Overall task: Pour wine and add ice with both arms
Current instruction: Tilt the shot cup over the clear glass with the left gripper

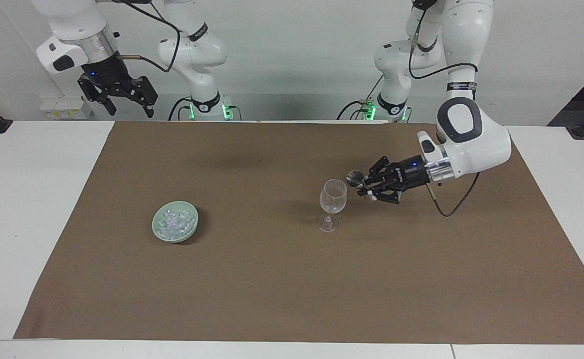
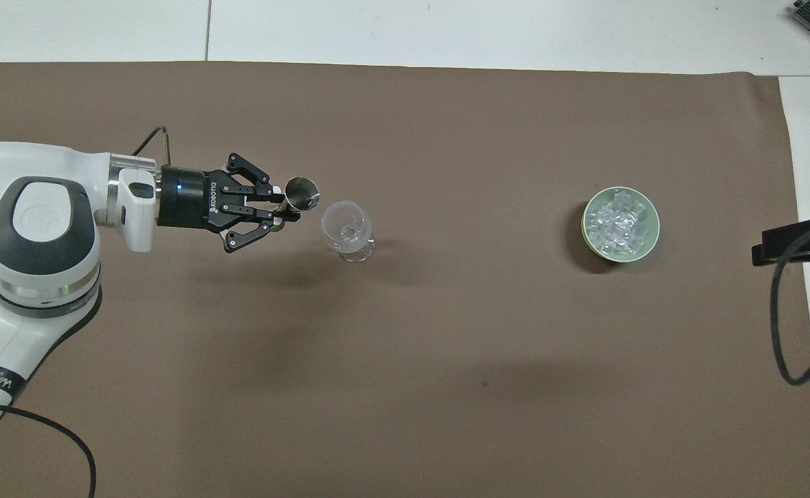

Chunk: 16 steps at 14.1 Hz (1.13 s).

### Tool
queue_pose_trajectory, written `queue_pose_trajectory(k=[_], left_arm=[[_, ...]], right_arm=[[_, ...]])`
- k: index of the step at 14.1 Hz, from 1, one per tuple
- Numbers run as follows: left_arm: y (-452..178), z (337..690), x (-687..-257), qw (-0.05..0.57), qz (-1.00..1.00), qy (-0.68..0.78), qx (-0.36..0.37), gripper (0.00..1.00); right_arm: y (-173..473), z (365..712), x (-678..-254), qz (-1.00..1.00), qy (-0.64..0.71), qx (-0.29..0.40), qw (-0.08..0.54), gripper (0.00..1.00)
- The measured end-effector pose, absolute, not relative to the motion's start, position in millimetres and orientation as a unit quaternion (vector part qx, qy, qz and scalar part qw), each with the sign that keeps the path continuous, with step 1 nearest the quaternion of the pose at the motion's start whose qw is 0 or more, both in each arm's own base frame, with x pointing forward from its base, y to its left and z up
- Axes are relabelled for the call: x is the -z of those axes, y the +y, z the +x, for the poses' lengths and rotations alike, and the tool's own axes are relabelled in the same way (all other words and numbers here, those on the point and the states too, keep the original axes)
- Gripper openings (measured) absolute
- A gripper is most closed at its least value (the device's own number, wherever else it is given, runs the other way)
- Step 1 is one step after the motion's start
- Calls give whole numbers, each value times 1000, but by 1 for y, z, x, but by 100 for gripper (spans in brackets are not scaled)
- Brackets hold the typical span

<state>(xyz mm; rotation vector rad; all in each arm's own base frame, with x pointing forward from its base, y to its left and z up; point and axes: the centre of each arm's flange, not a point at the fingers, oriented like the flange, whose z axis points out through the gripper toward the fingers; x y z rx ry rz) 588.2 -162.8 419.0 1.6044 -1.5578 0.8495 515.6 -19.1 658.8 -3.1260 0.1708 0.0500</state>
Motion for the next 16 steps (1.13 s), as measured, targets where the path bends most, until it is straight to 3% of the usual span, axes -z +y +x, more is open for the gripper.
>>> queue_pose_trajectory(k=[16], left_arm=[[-182,582,-430,339,646,-625,-278,22]], right_arm=[[-19,516,-659,-998,55,-16,5,100]])
